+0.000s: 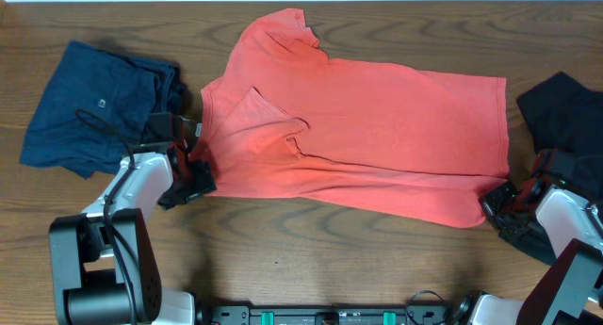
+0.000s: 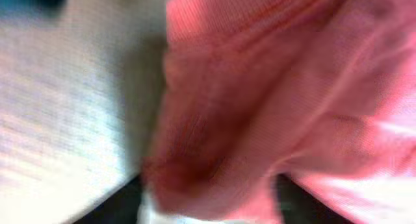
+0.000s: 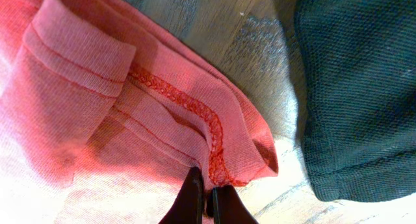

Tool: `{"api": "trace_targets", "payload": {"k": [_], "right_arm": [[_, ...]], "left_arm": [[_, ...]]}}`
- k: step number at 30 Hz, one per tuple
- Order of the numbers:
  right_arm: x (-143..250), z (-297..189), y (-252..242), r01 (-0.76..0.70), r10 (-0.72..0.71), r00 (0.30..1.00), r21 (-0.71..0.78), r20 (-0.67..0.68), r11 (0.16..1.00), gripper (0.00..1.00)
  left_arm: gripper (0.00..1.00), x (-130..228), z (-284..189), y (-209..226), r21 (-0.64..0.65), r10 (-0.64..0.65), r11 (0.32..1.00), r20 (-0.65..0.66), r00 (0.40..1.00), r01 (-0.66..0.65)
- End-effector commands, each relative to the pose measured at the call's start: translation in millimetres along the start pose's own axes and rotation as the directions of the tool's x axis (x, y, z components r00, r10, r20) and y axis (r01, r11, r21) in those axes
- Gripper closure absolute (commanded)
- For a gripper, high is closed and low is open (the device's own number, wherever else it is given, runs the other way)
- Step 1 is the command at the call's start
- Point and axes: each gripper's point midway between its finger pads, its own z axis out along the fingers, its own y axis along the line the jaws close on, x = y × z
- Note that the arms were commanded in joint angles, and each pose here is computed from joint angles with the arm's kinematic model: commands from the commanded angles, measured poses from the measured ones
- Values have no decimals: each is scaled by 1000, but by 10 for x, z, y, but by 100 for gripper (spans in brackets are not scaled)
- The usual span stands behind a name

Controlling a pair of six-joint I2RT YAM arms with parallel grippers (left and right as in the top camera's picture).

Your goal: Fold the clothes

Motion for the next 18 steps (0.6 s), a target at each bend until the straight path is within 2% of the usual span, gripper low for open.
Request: {"api": "trace_targets", "payload": {"k": [1,2,3,8,18], "right_arm": [[158,102,-155,10,-6,998,57,-65,998,99],[155,92,-154,18,-15,998,56,-65,998,99],[149,77,-156,20,-17,998,57,-62,998,99],[123,-75,-200,-11,14,999,53,-49,999,99],[153,-389,-350,-56,57,998,76,-22,996,99]], "left_arm": [[77,284,275,144,-62,3,998,-119,993,-10],[90,318,270,156,-67,2,998,-133,991,-11],[94,356,262,169,-71,1,997,-148,989,-11],[94,522,168,241,-91,-14,996,-210,978,-5],[94,746,-308,533,-159,-89,986,-231,969,53]]}}
